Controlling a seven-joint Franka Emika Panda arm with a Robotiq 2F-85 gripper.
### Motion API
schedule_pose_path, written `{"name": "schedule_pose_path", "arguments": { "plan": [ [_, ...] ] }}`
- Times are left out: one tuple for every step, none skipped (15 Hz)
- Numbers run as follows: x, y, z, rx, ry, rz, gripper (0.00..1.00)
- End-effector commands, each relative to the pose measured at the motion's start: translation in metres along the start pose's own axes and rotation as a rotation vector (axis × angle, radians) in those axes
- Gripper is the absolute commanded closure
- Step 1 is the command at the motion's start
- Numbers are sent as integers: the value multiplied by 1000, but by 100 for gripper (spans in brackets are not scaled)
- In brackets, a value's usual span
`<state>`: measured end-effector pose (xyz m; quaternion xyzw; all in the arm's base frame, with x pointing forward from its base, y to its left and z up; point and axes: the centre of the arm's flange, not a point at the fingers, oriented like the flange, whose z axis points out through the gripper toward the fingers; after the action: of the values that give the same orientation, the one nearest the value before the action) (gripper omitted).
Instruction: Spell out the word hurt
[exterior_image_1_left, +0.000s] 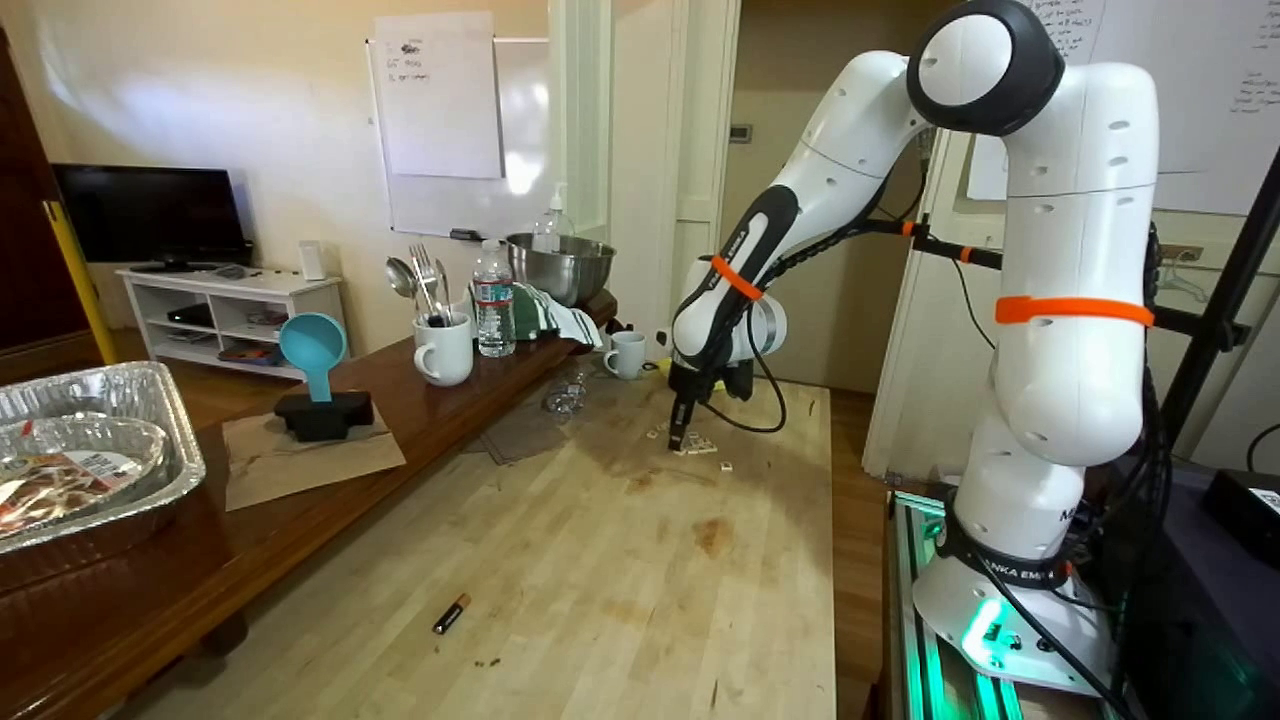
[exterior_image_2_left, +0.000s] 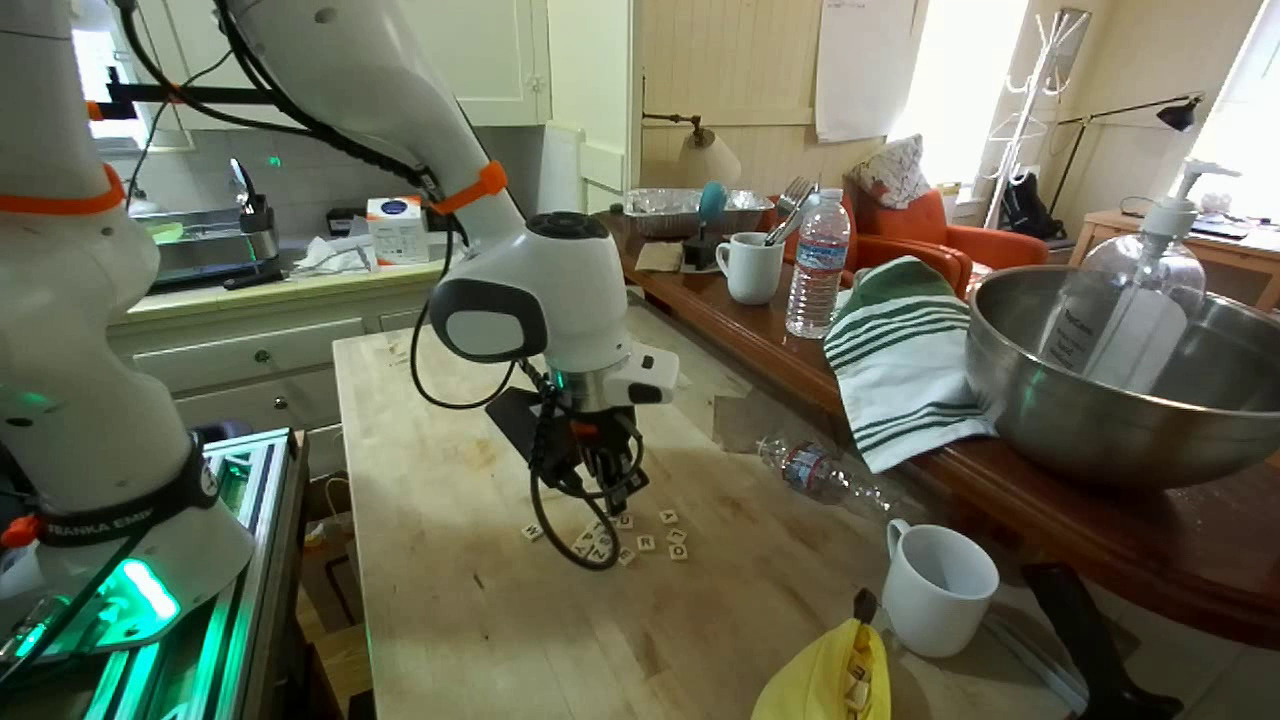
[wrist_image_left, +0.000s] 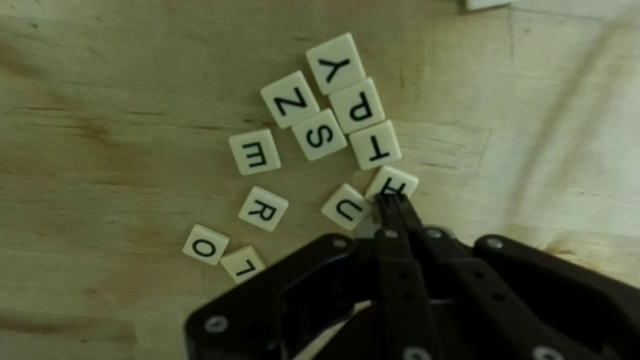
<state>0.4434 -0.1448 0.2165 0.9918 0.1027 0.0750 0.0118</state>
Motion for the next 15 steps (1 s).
{"name": "schedule_pose_path", "arguments": {
  "plan": [
    [5, 1, 15, -4, 4, -2, 100],
    [5, -1, 15, -2, 4, -3, 100],
    [5, -2, 15, 1, 5, -4, 100],
    [5, -5, 15, 6, 5, -9, 100],
    [6, -9, 15, 8, 6, -16, 100],
    [6, -13, 16, 14, 8, -29, 100],
    [7, -17, 16, 18, 10, -39, 100],
    [9, -22, 17, 21, 13, -52, 100],
    [11, -27, 18, 24, 14, -66, 100],
    [12, -32, 19, 29, 19, -90, 100],
    [14, -37, 20, 29, 24, -113, 100],
    [16, -41, 21, 29, 30, -139, 100],
    [17, -46, 22, 32, 33, -165, 100],
    [19, -49, 23, 30, 39, -193, 100],
    [20, -52, 23, 30, 44, -222, 100]
  ]
}}
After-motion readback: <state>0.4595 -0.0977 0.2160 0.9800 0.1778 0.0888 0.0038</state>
